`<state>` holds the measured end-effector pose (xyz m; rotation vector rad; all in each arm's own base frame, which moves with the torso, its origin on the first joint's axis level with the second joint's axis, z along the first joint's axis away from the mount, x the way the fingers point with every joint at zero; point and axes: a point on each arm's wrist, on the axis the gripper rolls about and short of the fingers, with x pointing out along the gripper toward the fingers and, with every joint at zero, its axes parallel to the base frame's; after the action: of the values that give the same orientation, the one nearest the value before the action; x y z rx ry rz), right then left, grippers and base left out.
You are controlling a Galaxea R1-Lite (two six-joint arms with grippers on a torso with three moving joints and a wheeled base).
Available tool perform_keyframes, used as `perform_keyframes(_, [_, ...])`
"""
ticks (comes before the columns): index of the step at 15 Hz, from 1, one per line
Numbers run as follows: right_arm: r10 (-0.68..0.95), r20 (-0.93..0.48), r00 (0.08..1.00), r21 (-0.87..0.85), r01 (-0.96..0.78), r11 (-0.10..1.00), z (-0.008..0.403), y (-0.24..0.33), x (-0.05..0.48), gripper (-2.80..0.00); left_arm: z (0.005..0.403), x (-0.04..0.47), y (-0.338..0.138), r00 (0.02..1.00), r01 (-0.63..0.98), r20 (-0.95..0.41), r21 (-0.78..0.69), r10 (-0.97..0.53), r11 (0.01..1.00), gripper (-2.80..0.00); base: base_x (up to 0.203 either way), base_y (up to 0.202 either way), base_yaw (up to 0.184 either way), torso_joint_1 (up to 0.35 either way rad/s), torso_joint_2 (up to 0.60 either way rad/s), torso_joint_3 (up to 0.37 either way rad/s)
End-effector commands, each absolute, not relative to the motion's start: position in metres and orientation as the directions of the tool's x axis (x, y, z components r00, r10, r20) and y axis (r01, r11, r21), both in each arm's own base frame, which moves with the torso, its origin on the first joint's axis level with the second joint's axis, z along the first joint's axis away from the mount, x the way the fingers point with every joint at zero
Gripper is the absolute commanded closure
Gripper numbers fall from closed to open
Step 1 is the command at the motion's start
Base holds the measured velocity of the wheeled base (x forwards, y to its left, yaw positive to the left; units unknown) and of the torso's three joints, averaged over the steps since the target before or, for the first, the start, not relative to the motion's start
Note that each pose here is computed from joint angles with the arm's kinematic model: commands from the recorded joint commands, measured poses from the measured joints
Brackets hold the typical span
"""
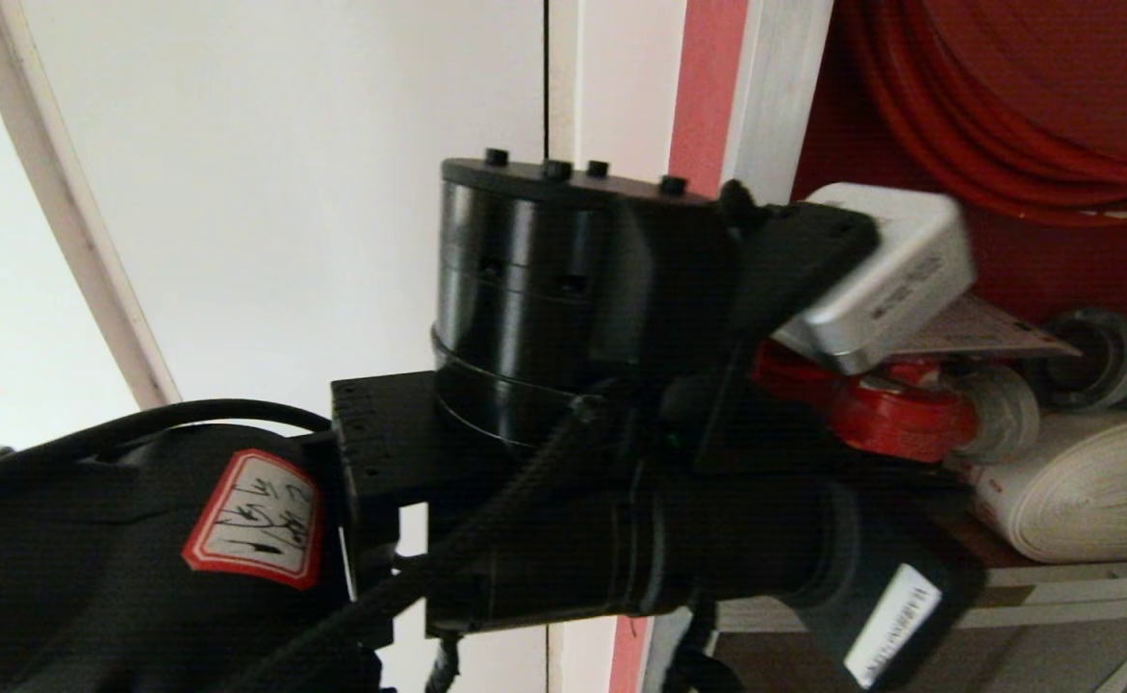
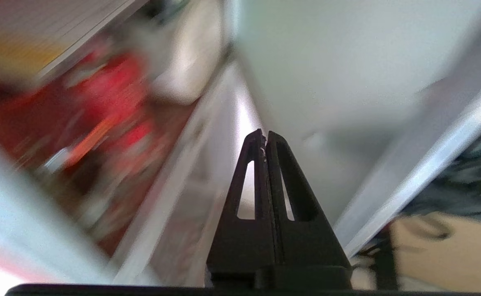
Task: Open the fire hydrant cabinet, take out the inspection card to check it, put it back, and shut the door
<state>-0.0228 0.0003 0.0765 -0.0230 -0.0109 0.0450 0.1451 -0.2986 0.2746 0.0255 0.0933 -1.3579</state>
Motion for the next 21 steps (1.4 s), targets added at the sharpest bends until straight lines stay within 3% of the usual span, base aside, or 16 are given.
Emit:
perform_keyframes(1, [0.046, 0.005, 0.999, -0.025, -0.046, 0.999, 0.075, 0.0, -0.022, 0.0, 0.274, 0.157, -0.266, 0.284, 0.957, -0.091, -0.036, -0.954, 0.288, 0.0, 0.0, 0.0, 0.0, 0.0, 0.0, 0.0])
perform_keyframes(7, [0.046, 0.005, 0.999, -0.023, -0.046, 0.999, 0.075, 0.0, -0.022, 0.0, 0.264, 0.168, -0.162, 0.527, 0.848, -0.109, 0.003, -0.843, 0.53, 0.0, 0.0, 0.0, 0.0, 0.0, 0.0, 0.0])
perform_keyframes(14, [0.046, 0.005, 0.999, -0.025, -0.046, 0.999, 0.075, 0.0, -0.022, 0.0, 0.259, 0.113, -0.074, 0.698, 0.713, -0.002, 0.091, -0.716, 0.695, 0.0, 0.0, 0.0, 0.0, 0.0, 0.0, 0.0])
perform_keyframes(17, [0.046, 0.005, 0.999, -0.025, -0.046, 0.999, 0.075, 0.0, -0.022, 0.0, 0.254, 0.081, -0.043, 0.776, 0.61, 0.083, 0.149, -0.625, 0.778, 0.0, 0.0, 0.0, 0.0, 0.0, 0.0, 0.0])
perform_keyframes(21, [0.046, 0.005, 0.999, -0.023, -0.046, 0.999, 0.075, 0.0, -0.022, 0.0, 0.247, 0.042, -0.013, 0.909, 0.346, 0.183, 0.17, -0.374, 0.923, 0.0, 0.0, 0.0, 0.0, 0.0, 0.0, 0.0])
